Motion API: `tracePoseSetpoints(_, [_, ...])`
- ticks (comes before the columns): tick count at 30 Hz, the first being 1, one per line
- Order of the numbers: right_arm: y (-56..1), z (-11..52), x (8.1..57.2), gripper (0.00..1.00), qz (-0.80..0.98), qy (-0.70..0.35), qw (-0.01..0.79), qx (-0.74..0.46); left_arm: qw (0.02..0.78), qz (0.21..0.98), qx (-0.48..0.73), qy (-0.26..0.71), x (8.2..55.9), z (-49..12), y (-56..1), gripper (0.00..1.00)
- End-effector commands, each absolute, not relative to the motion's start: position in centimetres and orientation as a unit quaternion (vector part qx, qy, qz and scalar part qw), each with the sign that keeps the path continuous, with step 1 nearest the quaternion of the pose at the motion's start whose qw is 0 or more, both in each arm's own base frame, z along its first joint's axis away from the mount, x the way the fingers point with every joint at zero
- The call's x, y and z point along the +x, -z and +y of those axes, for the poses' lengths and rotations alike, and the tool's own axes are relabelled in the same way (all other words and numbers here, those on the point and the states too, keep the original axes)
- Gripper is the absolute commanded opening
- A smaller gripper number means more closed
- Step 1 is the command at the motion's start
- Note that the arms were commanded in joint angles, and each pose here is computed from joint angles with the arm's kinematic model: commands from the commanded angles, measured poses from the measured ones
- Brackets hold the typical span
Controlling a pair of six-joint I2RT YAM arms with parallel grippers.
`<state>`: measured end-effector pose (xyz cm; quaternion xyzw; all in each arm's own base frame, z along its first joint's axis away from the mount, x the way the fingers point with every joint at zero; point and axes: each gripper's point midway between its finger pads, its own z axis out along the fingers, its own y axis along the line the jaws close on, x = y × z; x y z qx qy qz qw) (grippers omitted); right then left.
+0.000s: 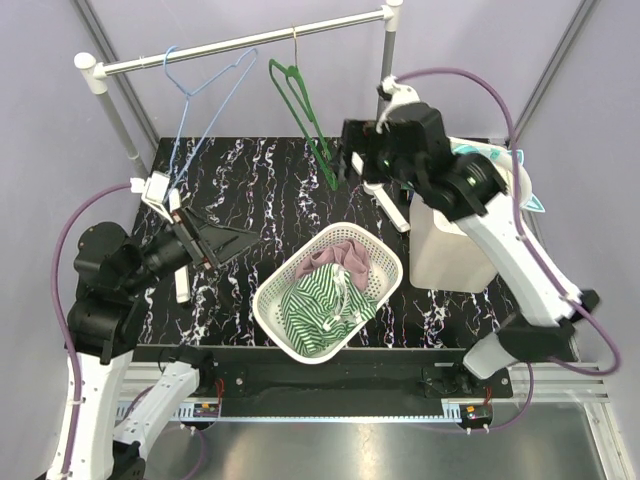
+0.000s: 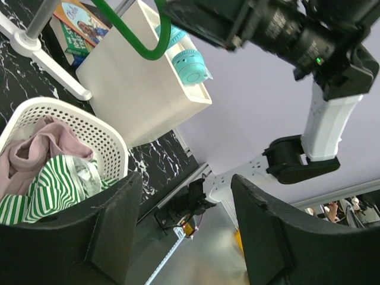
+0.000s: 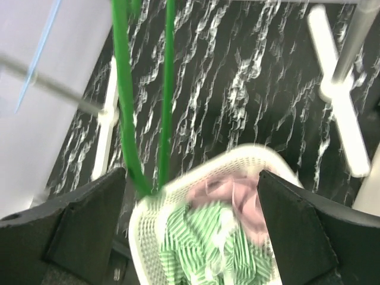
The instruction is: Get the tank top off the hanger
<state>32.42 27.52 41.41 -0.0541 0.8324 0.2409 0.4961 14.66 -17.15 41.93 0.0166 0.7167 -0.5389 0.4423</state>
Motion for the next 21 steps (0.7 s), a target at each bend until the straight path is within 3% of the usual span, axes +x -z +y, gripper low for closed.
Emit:
tracePoseSetpoints(1, [-41.7,25.9,26.5,1.00,0.817,-0.323,0.473,-0.070,0.438,0.710,0.029,0.550,14.2,-17.4,-41.1,0.66])
tracePoseSetpoints(10, [-35.1,28.1,17.4,1.00,0.810,-0.482,0.316,-0.107,0.421,0.706,-0.008,0.569,14.3,-17.4,-37.0,0.66])
tracePoseSetpoints(21, [-25.0,29.5,15.6,1.00,0.818,-0.518,0.236,-0.084,0.414,0.635,-0.125,0.641,14.3,-16.4,-28.2,0.69])
